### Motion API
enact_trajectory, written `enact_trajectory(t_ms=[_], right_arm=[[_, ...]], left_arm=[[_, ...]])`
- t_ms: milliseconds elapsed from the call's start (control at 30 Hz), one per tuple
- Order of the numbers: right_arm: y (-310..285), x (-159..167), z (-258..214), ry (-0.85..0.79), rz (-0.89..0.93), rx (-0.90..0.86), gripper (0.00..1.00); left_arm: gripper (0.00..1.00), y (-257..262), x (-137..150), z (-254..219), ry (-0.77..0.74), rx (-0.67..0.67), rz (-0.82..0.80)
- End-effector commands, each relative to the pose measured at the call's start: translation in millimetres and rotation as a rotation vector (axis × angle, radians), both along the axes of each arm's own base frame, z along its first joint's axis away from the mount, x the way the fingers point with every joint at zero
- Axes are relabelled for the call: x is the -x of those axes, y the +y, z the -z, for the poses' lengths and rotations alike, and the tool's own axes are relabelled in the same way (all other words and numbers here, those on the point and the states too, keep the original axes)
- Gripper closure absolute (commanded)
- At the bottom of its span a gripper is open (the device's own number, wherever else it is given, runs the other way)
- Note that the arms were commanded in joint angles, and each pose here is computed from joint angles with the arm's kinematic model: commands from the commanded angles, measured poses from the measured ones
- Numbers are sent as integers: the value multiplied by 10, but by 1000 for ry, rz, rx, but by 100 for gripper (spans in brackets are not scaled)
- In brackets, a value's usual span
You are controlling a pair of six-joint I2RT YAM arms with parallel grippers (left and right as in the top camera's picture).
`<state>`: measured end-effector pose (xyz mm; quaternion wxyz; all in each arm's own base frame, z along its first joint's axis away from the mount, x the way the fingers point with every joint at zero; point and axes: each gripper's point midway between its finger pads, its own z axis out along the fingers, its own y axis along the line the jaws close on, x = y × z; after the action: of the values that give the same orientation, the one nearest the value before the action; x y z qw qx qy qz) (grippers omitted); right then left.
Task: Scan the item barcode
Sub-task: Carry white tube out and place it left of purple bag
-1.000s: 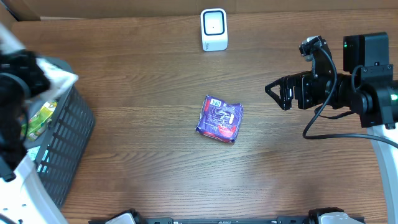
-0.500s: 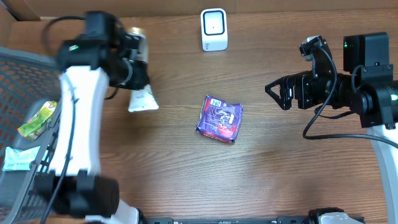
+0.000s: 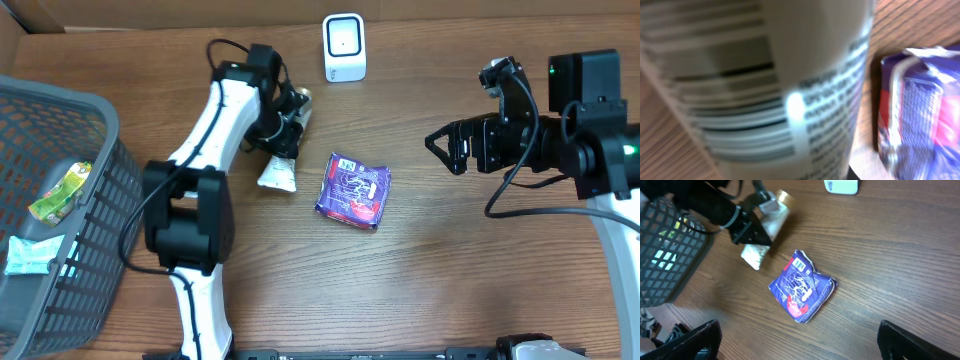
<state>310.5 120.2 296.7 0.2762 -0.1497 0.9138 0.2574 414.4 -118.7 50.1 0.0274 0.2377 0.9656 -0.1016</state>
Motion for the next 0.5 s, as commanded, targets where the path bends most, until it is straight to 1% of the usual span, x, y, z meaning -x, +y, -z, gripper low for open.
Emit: enact_trajectory(t_ms=[0, 167, 200, 267, 300, 333, 367, 400, 467], right_arm=[[11, -63, -8, 7, 0, -9, 0], [14, -89, 55, 29, 1, -6, 1], [14, -92, 53, 28, 1, -6, 1], [14, -97, 50, 25, 1, -7, 1], [14, -97, 50, 25, 1, -7, 1], [14, -97, 50, 25, 1, -7, 1], [14, -97, 50, 25, 1, -7, 1], [14, -97, 50, 25, 1, -7, 1], [14, -98, 51, 25, 1, -7, 1]], left_arm=[[96, -107, -16, 58, 18, 31, -41], [95, -149, -32, 79, 23, 36, -79], [91, -162, -29, 77, 25, 42, -78], [74, -187, -20, 70, 29, 56, -77], [60, -190, -19, 70, 30, 58, -77], [53, -192, -19, 70, 30, 58, -77], [42, -190, -20, 70, 29, 57, -77], [33, -189, -21, 70, 29, 57, -77], [24, -161, -27, 75, 26, 45, -79]])
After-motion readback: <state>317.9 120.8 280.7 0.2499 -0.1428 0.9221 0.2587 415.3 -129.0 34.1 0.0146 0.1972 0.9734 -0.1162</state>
